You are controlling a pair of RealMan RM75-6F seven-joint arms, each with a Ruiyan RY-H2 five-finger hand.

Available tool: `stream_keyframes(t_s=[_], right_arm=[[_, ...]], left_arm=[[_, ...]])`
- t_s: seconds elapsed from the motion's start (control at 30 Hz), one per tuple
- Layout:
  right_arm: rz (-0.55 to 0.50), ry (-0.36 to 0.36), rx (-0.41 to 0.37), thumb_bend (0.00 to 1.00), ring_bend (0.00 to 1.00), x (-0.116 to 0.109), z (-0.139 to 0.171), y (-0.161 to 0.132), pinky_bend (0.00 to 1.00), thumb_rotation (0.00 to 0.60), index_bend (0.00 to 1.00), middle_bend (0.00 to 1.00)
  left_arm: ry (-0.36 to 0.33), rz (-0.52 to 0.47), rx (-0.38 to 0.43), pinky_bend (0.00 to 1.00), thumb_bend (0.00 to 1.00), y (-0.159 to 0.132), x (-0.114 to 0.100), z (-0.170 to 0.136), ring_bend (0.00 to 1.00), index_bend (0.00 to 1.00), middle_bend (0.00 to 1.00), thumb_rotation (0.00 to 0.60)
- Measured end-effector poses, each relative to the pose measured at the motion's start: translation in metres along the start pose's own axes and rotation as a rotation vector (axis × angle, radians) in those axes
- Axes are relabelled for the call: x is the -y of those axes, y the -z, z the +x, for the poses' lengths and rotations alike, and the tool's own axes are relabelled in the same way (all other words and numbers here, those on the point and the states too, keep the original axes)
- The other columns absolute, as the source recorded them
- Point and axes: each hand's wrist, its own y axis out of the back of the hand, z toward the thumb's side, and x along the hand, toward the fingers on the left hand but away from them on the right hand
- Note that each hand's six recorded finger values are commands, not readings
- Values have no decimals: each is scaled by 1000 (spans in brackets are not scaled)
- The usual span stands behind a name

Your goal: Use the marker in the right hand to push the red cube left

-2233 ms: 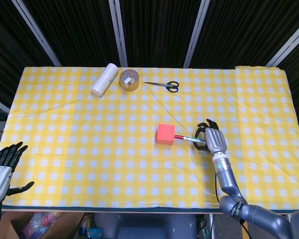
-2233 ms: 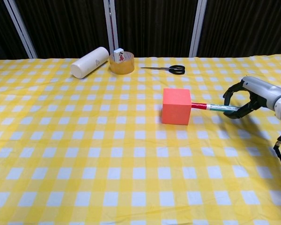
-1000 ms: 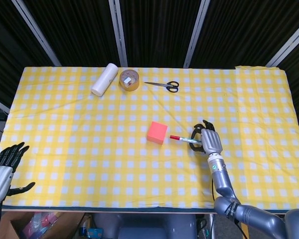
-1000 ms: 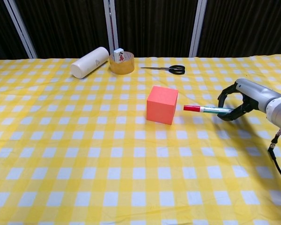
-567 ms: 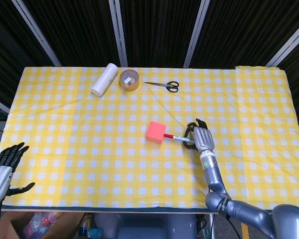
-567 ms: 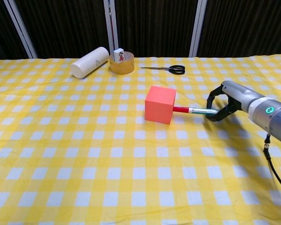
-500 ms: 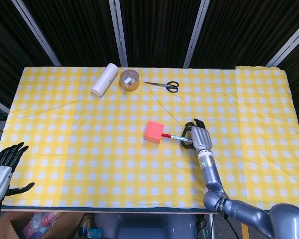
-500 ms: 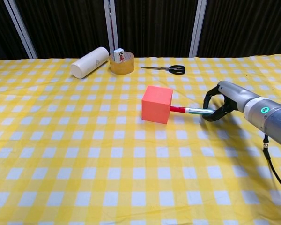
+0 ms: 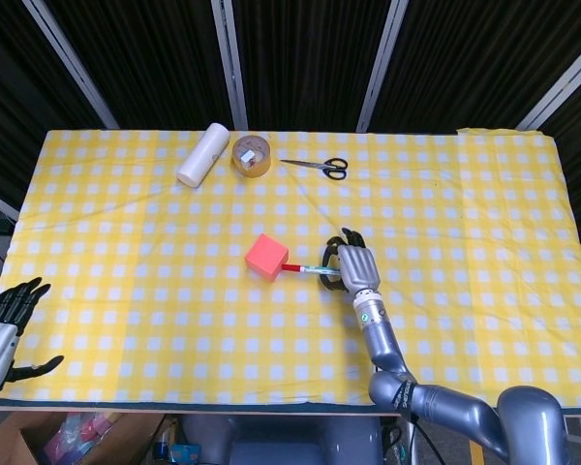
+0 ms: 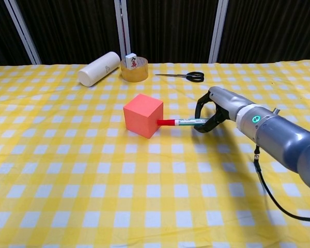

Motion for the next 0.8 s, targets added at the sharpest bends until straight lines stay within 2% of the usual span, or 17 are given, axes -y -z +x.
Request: stream_keyframes(t_s=[0.13,0.43,0.8], right_arm=[[17,1,1,387,42,2,1,-3,52,600,602,278],[32,24,45,388,42,-3,7,13,52,600,602,278],[11,37,82,388,42,-7,17,18,52,600,602,278]], left_arm=[[-3,-2,-5,0,0,2,-1,-2,0,0,0,600],[-5,-3,-6,0,0,2,-2,-3,0,0,0,600],[0,-5,8,0,0,-1,-1,-2,0,0,0,600]])
